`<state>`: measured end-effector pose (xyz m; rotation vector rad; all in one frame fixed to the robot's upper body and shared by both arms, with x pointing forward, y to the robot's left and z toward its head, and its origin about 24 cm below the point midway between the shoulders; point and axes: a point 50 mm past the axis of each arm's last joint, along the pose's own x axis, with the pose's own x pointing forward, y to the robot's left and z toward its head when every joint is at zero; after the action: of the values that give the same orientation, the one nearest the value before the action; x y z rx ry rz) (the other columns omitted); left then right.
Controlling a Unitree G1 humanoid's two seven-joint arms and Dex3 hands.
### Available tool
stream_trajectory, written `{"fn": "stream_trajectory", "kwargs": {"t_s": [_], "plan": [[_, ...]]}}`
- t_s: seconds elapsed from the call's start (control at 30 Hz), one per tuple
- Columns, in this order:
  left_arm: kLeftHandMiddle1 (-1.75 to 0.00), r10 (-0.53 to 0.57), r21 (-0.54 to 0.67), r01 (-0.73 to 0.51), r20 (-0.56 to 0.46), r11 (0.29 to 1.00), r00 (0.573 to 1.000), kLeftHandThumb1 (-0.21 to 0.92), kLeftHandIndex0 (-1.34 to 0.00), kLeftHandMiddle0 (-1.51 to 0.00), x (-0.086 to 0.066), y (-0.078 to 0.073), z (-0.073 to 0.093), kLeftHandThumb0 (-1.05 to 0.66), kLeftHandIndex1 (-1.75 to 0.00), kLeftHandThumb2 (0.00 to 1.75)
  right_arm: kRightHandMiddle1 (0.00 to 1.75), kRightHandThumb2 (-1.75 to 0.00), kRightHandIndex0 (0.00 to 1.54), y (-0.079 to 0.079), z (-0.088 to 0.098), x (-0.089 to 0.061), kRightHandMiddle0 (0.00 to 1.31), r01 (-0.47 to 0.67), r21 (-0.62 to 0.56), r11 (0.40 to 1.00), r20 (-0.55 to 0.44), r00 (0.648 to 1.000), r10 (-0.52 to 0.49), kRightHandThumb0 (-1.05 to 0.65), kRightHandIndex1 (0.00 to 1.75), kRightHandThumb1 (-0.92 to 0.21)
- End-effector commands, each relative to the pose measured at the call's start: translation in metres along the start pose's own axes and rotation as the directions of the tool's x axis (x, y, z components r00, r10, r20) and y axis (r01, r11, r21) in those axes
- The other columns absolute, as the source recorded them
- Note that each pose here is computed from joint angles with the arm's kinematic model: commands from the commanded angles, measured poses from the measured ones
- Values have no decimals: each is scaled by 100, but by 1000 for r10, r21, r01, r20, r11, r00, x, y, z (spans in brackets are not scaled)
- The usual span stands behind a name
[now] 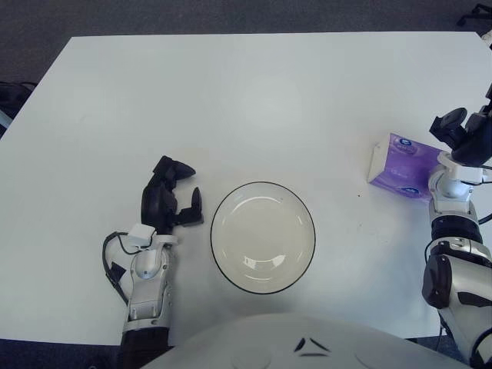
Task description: Put the tissue paper into the plate.
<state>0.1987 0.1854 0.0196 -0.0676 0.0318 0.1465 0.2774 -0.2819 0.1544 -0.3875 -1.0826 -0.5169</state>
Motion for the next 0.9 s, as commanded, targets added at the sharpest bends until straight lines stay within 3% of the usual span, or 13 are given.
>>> {"fn": "stream_trajectory", "kwargs": {"t_s": [0.0,0.87], "plan": [[-175,19,9,-18,-129,1000,992,11,-57,-78,-14,7,-23,-1,-166,155,51,-104,0,-2,0,-3,0,7,-3,1000,-3,1000,-7,-85,12,-92],[-175,40,17,-38,-152,999,988,9,-59,-78,-14,6,-24,-1,-167,157,51,-104,0,-1,1,-3,0,7,-3,1000,-3,1000,-7,-85,12,-92]]}}
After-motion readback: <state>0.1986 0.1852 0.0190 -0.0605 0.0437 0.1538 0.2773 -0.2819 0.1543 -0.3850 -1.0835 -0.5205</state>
